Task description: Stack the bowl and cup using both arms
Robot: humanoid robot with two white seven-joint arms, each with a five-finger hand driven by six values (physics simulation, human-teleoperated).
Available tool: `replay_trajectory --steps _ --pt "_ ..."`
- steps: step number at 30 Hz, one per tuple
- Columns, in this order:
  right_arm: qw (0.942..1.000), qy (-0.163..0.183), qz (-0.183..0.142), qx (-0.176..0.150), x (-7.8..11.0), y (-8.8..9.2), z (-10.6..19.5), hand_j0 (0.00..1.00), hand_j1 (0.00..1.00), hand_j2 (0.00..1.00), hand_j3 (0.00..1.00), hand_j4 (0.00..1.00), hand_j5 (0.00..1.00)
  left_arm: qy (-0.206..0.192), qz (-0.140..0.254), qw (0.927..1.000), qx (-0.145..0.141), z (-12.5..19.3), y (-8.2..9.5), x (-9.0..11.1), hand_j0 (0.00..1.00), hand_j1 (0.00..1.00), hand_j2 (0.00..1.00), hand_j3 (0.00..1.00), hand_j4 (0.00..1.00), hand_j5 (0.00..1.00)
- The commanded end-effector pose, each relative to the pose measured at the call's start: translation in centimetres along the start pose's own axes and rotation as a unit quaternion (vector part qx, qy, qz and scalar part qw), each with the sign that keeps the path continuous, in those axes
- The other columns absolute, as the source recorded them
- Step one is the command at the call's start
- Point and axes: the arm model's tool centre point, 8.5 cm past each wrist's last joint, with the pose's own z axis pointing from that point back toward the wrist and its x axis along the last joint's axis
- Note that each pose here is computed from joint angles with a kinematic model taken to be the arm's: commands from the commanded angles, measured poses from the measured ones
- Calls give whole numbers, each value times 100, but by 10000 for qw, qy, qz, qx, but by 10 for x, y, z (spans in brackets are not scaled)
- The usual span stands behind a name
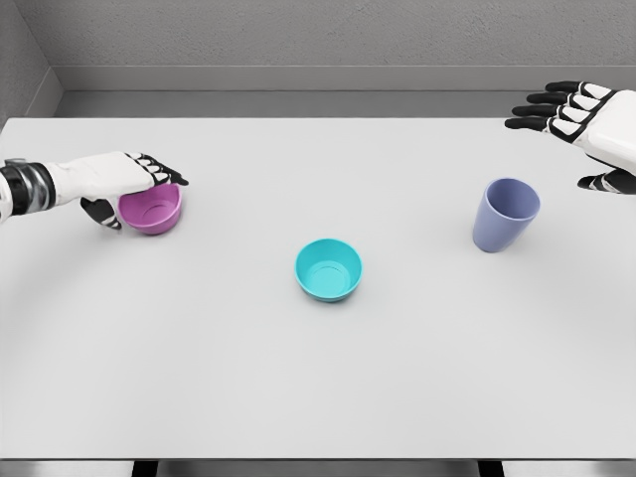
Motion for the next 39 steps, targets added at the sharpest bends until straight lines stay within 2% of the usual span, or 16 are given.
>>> replay_trajectory --steps 1,25,29,35,36,39 --pt "10000 5 -18 -9 0 -1 0 100 100 100 100 100 100 6 18 10000 24 1 1 -1 100 100 100 100 100 100" --pt "10000 -9 -14 -11 0 -1 0 100 100 100 100 100 100 -75 -97 9999 -103 -8 -1 7 100 100 100 100 100 100" --pt "10000 -15 -11 -21 1 -1 0 100 100 100 100 100 100 -82 -105 9998 -116 -8 -2 7 83 83 83 83 83 83" --pt "10000 -8 -18 -16 1 -1 0 100 100 100 100 100 100 -85 -99 9999 -111 -8 -2 7 72 72 72 72 72 72" --pt "10000 -16 -16 -8 1 -1 0 100 100 100 100 100 100 -85 -99 9999 -111 -8 -2 7 68 68 68 68 68 68" --pt "10000 -11 -23 -21 1 0 0 100 100 100 100 100 100 -77 -92 9999 -109 -8 -2 7 66 66 66 66 66 66"
